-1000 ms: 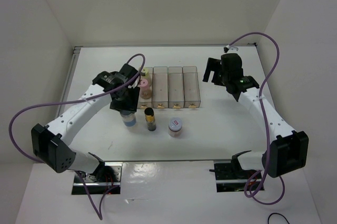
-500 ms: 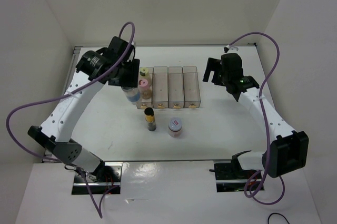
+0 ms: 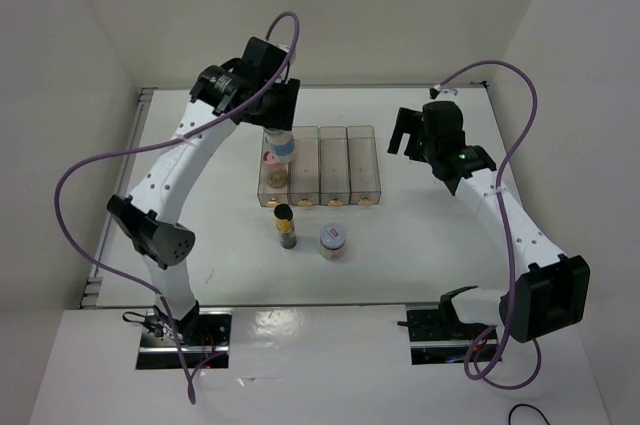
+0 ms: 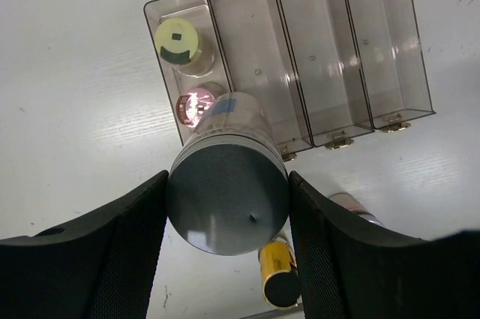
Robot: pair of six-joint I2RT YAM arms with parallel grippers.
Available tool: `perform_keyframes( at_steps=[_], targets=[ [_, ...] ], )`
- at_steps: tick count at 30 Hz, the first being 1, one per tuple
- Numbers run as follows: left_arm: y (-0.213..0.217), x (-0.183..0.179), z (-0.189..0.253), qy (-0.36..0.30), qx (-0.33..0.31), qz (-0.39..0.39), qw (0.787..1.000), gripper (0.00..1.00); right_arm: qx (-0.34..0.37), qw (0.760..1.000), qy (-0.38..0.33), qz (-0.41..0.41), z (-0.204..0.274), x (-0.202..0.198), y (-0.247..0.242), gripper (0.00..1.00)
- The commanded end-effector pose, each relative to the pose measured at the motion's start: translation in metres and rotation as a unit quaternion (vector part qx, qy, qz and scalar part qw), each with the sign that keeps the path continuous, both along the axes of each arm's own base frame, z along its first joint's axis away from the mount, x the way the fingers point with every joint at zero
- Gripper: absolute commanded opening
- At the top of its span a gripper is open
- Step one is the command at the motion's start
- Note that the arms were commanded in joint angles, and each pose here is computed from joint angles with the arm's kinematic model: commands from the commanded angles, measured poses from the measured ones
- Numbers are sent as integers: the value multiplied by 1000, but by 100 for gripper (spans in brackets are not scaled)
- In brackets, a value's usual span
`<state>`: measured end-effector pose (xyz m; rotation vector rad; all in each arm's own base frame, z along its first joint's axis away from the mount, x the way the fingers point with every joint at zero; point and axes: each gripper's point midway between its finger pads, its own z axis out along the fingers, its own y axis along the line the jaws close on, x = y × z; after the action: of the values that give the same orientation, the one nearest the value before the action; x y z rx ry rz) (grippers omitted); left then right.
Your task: Organize the condiment bottles
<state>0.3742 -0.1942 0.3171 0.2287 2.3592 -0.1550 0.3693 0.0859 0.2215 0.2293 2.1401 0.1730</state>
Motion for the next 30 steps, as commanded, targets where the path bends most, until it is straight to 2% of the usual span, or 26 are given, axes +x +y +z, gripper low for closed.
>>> perform_keyframes(
  at_steps=[1, 5, 16, 30],
  targets=[
    [-13, 25, 22, -60, -13, -19, 998, 55, 4, 999, -35, -12, 21, 0, -3, 99],
    [-24, 44, 16, -77, -17, -23, 997, 55, 4, 999, -31, -18, 19, -4, -5, 99],
    [-54, 81, -21, -58, -15, -45, 997, 55, -1, 999, -20, -28, 10, -5, -8, 99],
    [-60, 107, -68, -28, -2, -46, 999, 55, 5, 1000, -9, -22, 1, -3, -4, 99]
  ],
)
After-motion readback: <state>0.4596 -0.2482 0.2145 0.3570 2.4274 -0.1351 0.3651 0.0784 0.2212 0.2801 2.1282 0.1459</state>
